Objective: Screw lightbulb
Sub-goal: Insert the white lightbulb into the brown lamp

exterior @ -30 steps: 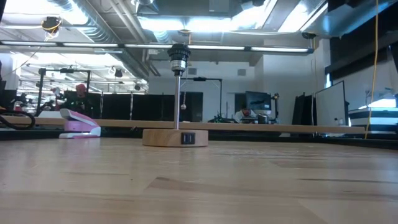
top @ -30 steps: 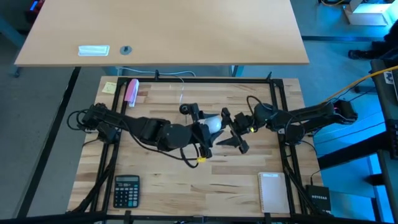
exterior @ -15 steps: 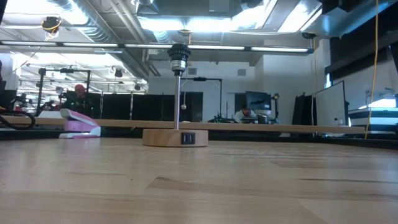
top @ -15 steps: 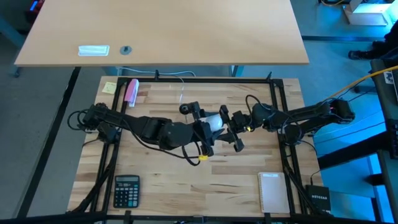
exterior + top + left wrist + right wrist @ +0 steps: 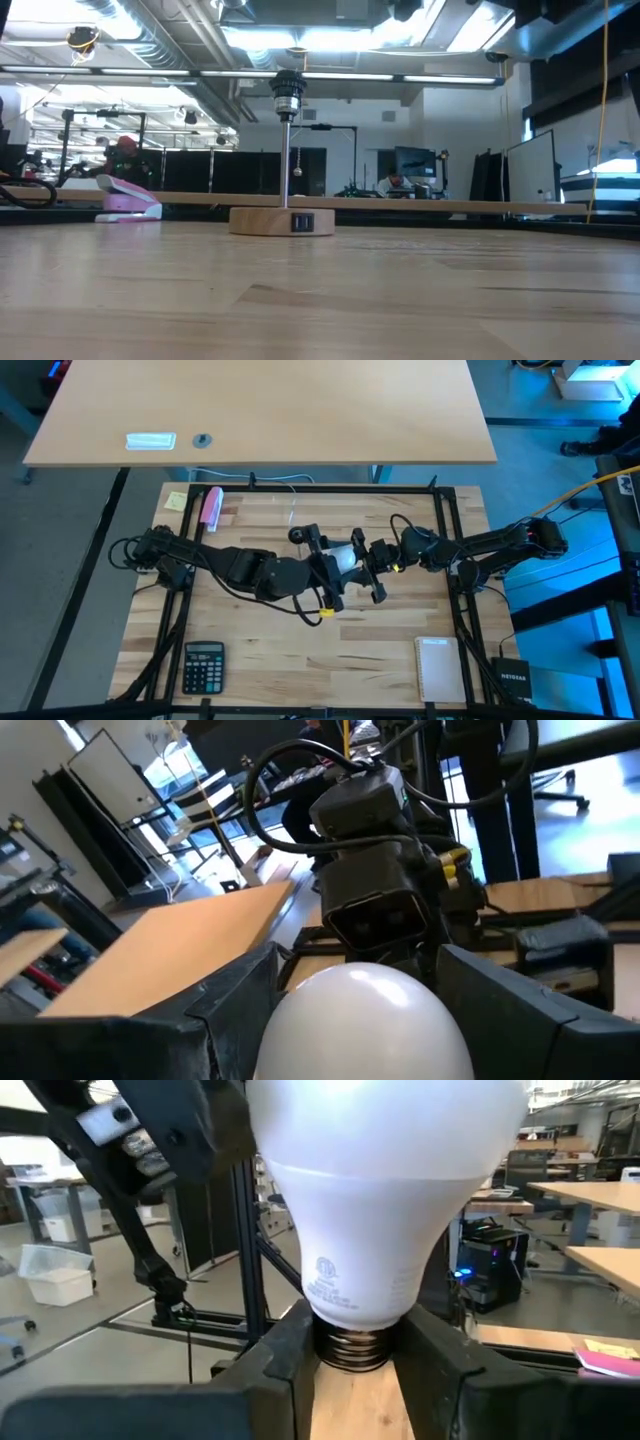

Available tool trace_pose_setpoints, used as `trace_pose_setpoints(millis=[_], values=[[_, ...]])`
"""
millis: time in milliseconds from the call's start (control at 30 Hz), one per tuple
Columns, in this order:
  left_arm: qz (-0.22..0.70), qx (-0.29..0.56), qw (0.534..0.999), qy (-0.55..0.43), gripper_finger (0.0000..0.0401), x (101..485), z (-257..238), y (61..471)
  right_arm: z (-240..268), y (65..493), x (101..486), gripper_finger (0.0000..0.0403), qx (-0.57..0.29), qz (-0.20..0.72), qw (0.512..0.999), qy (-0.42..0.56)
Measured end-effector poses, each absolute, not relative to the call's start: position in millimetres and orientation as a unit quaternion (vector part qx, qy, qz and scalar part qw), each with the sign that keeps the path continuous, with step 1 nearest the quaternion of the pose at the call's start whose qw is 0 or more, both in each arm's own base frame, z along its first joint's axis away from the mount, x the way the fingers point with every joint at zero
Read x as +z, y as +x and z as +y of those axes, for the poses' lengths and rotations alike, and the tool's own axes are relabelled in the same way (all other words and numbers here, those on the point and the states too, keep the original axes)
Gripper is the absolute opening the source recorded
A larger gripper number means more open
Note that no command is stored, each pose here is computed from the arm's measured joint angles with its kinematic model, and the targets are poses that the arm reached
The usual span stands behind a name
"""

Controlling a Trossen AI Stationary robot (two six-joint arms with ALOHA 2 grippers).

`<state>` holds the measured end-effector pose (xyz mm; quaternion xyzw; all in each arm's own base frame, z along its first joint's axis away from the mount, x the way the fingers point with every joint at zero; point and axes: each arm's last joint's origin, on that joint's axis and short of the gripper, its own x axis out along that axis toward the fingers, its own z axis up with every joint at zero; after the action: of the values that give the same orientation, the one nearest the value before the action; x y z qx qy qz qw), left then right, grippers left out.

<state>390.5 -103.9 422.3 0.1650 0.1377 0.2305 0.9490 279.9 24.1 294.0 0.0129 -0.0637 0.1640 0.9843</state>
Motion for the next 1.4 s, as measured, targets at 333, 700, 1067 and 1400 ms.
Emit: trace_pose_setpoints(millis=[333,700,1067,1400], values=[[0.099,0.225,0.964,0.098,0.0262,451.0,-96.4,364.8,23.1,276.7,299.8,0.0108,0.151,-0.081,0.985,0.001],[0.127,0.204,0.969,0.066,0.0262,487.1,-103.4,277.0,22.1,257.1,317.2,0.0108,0.151,-0.089,0.985,-0.003],[0.139,0.269,0.949,0.083,0.0262,383.6,-126.8,280.7,21.1,252.8,315.7,0.0108,0.137,-0.063,0.988,-0.013],[0.111,0.254,0.961,0.013,0.0263,337.7,-105.8,288.8,19.6,253.4,313.0,0.0108,0.115,-0.051,0.992,-0.032]])
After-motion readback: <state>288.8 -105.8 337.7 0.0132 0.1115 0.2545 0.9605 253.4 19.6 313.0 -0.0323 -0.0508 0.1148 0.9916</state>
